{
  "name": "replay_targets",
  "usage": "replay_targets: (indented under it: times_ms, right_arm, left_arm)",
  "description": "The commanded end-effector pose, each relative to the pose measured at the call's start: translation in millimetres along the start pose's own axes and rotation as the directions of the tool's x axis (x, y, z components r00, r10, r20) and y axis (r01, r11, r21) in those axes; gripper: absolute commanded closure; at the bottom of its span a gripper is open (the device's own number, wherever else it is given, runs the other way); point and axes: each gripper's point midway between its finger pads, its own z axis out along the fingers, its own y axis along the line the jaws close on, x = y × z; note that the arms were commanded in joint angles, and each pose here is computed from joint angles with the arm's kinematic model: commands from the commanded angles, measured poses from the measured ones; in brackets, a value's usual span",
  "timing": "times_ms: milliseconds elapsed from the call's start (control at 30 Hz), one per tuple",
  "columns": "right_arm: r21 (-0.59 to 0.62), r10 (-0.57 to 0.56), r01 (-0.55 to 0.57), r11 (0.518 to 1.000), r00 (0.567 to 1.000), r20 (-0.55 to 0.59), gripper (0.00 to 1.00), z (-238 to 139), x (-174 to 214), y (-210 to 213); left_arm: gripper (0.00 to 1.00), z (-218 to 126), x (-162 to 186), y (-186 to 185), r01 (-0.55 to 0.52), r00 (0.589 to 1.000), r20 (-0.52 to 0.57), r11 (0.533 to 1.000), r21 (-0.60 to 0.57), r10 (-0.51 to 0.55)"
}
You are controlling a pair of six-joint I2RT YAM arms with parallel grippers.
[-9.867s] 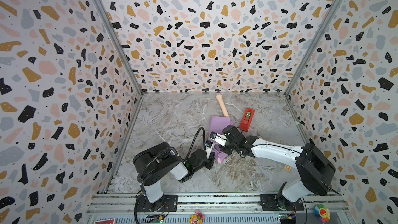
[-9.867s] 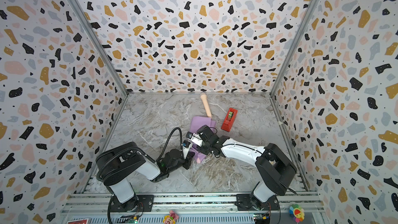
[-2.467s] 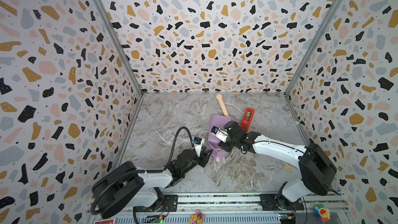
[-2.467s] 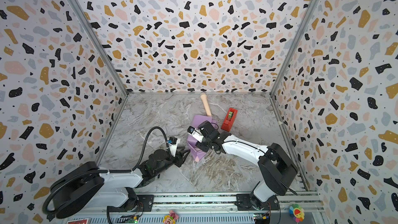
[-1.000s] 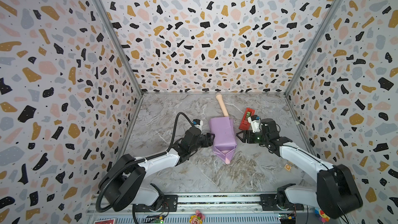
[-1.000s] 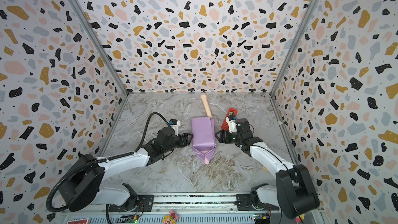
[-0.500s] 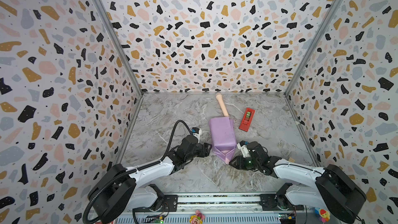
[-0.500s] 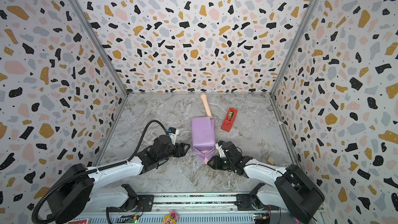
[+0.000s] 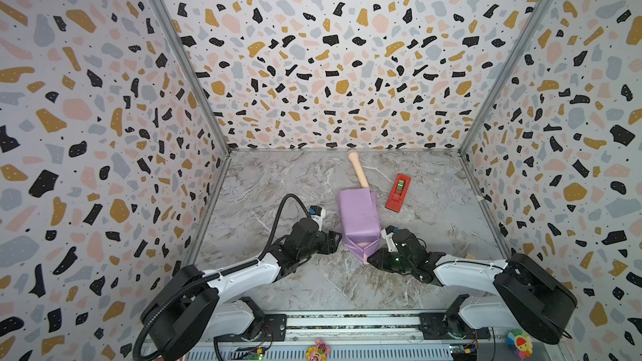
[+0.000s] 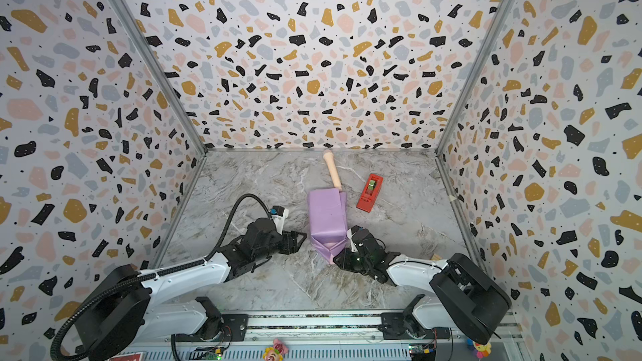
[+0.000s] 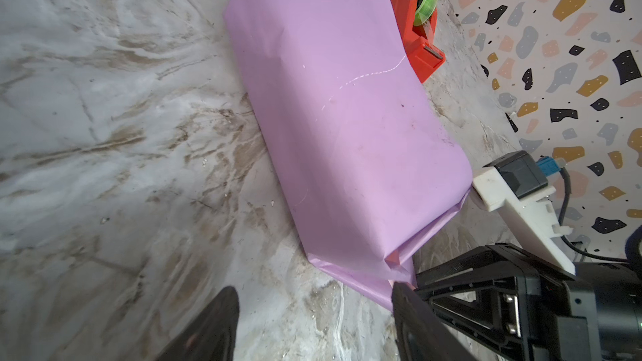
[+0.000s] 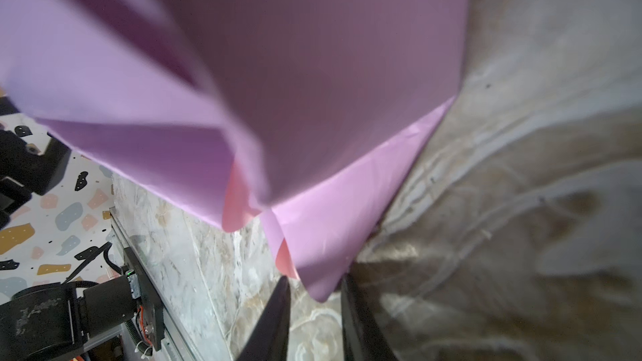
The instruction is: Wrap the gift box in paper
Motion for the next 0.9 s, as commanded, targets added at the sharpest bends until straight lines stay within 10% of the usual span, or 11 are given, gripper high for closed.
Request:
replay_targets:
  times_ms: [0,433,867]
  right_arm:
    - [0.052,0.013,-0.014,0.999,1.0,0.012,0.76,3,1,-11]
    - [0.041,0.007,-0.009,0.999,0.998,0.057,0.88,-1,-7,-5]
    - [-0.008,0.013,-0.013,1.0,0.997,0.075,1.0,-11,-9,6]
  left_arm:
    - [0.31,-4,4,-6,-0.028,1.0,0.014,0.999,0.038,0.028]
    - [0.43,0,21,-46,-0.267,0.963,0.066,0.955,0.13,0.26]
    - [0.52,16,55,-88,-0.732,0.681,0.152,0.657,0.18,0.716]
